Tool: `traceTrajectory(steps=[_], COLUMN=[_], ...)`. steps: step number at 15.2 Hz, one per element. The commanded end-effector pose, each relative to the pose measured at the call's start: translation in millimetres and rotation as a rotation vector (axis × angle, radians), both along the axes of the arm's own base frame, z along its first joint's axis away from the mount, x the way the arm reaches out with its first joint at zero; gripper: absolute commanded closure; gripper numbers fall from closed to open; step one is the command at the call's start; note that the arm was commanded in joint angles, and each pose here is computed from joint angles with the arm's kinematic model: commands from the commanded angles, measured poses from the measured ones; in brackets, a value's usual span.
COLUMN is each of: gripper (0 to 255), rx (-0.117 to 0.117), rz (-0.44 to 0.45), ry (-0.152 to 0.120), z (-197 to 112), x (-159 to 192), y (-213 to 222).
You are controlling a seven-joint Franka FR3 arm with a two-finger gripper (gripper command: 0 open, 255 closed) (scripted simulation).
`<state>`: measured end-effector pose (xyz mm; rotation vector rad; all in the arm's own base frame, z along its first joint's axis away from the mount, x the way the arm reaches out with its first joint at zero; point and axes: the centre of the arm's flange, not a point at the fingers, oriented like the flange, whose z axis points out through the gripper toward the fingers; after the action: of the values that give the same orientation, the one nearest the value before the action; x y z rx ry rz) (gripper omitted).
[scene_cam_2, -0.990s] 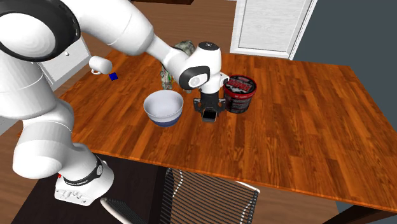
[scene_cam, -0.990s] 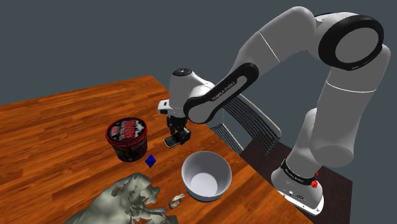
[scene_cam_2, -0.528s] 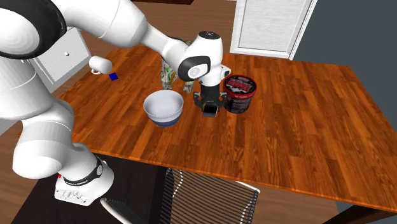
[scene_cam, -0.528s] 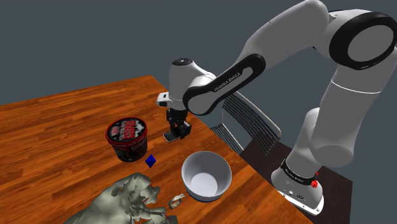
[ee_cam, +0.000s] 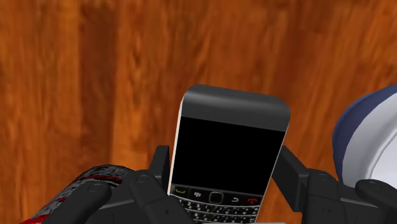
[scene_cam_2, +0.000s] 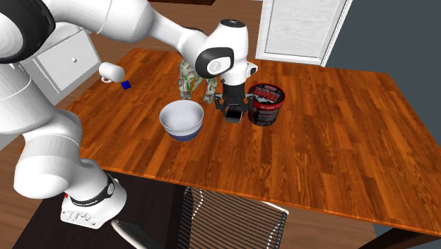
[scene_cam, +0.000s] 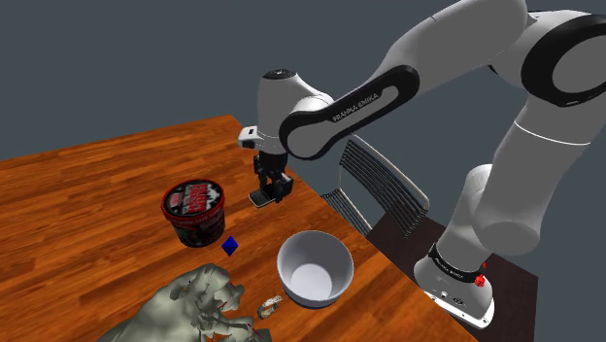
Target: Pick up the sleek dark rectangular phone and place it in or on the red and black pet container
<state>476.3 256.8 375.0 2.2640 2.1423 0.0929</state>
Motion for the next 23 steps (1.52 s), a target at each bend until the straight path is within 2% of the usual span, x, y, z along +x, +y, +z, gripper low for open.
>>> traceTrajectory(steps=[1,12,23], gripper=[255,255,255], rx=[0.000,0.000,0.000], rz=[0.000,0.000,0.000], ry=[0.000,0.000,0.000], z=[11,65,69], x=[0,0,104], y=[1,1,103])
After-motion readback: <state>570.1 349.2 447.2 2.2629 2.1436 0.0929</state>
